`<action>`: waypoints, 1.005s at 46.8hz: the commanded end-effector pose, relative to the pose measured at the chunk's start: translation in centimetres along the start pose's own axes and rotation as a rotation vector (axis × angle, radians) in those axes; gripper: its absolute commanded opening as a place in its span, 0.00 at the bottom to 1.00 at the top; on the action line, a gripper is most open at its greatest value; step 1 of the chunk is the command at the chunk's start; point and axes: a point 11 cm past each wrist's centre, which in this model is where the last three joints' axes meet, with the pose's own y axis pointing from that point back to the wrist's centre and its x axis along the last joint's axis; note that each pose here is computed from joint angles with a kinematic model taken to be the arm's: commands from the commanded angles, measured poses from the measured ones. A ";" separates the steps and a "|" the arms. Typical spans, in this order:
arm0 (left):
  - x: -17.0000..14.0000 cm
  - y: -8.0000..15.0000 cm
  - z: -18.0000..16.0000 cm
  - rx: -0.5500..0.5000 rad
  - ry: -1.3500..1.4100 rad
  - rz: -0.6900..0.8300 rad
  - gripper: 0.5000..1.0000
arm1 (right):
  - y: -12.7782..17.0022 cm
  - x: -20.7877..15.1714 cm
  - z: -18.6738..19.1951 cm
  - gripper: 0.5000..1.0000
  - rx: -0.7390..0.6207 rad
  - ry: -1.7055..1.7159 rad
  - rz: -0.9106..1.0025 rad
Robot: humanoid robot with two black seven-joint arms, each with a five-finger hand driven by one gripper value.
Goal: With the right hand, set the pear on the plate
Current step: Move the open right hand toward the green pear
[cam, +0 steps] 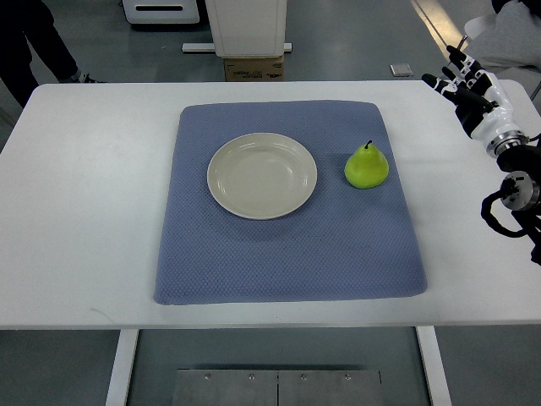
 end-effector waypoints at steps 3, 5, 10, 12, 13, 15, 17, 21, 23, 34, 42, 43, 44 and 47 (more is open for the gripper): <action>0.0 0.0 0.0 0.000 -0.001 0.000 1.00 | 0.3 0.3 -0.7 1.00 -0.010 0.090 -0.040; 0.0 0.0 0.0 0.000 -0.001 0.000 1.00 | 0.5 -0.3 -0.9 1.00 -0.017 0.121 -0.080; 0.0 0.0 0.0 0.000 -0.001 0.000 1.00 | 1.6 -1.1 -1.5 1.00 -0.038 0.214 -0.176; 0.0 0.0 0.0 0.000 -0.001 0.000 1.00 | 2.1 -1.3 -1.5 1.00 -0.047 0.241 -0.207; 0.0 0.0 0.0 0.000 0.001 0.000 1.00 | 2.4 -1.4 -1.4 1.00 -0.052 0.250 -0.220; 0.0 0.0 0.0 0.000 -0.001 0.000 1.00 | 2.9 -1.5 -1.3 1.00 -0.061 0.269 -0.240; 0.0 0.0 0.0 0.000 -0.001 0.000 1.00 | 3.3 -1.6 -1.2 1.00 -0.069 0.282 -0.261; 0.0 0.0 0.0 0.000 -0.001 0.000 1.00 | 4.5 -1.7 -0.9 1.00 -0.093 0.317 -0.303; 0.0 0.0 0.0 0.000 -0.001 0.000 1.00 | 5.1 -2.0 -0.6 1.00 -0.103 0.343 -0.337; 0.0 0.0 0.0 0.000 -0.001 0.000 1.00 | 6.7 -3.0 0.8 1.00 -0.089 0.537 -0.383; 0.0 0.0 0.0 0.000 -0.001 0.000 1.00 | 6.7 -4.4 2.6 1.00 -0.075 0.603 -0.366; 0.0 0.0 0.0 0.000 -0.001 0.000 1.00 | 6.8 -4.7 3.0 1.00 -0.077 0.607 -0.368; 0.0 0.0 0.0 0.000 0.001 0.000 1.00 | 6.8 -4.9 3.4 1.00 -0.081 0.613 -0.369; 0.0 0.0 0.0 0.000 -0.001 0.000 1.00 | 7.0 -5.4 4.3 1.00 -0.091 0.637 -0.374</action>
